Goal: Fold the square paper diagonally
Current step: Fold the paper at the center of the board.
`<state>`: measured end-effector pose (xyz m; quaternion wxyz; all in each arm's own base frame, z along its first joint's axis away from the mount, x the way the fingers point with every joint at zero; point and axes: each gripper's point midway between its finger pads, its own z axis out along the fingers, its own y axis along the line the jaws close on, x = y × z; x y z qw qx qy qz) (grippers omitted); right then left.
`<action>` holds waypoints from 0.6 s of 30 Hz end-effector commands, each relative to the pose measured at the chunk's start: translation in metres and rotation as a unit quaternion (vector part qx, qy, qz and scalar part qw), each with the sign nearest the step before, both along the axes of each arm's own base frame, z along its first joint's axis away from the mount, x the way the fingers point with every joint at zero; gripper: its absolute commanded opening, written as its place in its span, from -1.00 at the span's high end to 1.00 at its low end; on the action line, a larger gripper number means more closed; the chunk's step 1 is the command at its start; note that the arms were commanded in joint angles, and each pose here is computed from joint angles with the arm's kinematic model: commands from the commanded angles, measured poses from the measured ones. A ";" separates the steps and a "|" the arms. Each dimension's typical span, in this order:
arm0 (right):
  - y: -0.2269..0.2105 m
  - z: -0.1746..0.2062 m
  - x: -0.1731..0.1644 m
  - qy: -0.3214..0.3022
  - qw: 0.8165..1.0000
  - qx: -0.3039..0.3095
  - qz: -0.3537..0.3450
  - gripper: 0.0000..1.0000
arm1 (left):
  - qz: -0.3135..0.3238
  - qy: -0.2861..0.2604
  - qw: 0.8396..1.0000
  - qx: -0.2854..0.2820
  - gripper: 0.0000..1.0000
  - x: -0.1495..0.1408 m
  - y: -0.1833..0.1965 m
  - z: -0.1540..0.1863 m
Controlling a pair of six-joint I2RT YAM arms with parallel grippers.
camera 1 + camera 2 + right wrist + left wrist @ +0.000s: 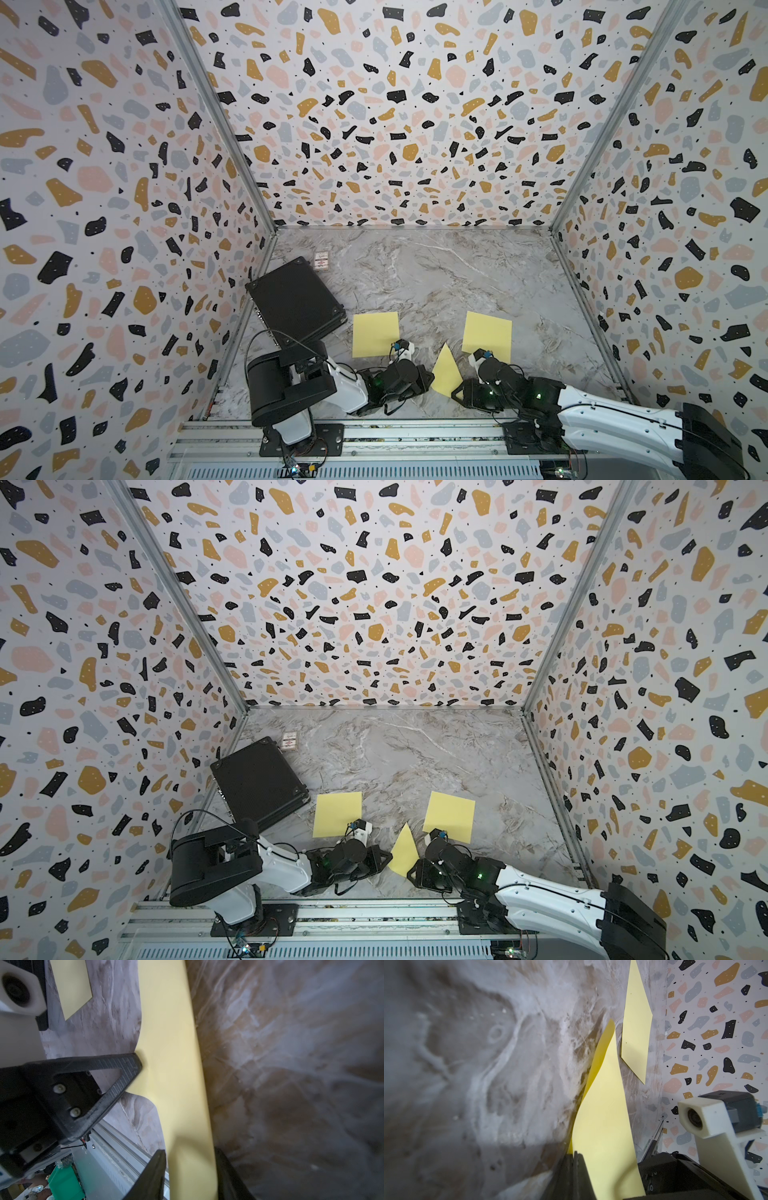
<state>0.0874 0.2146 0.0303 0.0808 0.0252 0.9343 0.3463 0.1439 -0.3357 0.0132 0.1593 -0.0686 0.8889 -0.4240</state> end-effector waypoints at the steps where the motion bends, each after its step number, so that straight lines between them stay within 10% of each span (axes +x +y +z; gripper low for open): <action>1: 0.002 0.007 0.003 -0.002 0.999 0.033 -0.021 0.19 | -0.010 0.082 0.974 0.210 1.00 -0.039 0.086 -0.089; 18: 0.010 0.023 0.002 -0.004 0.997 0.069 -0.017 1.00 | -0.013 0.081 0.974 0.210 1.00 -0.039 0.086 -0.089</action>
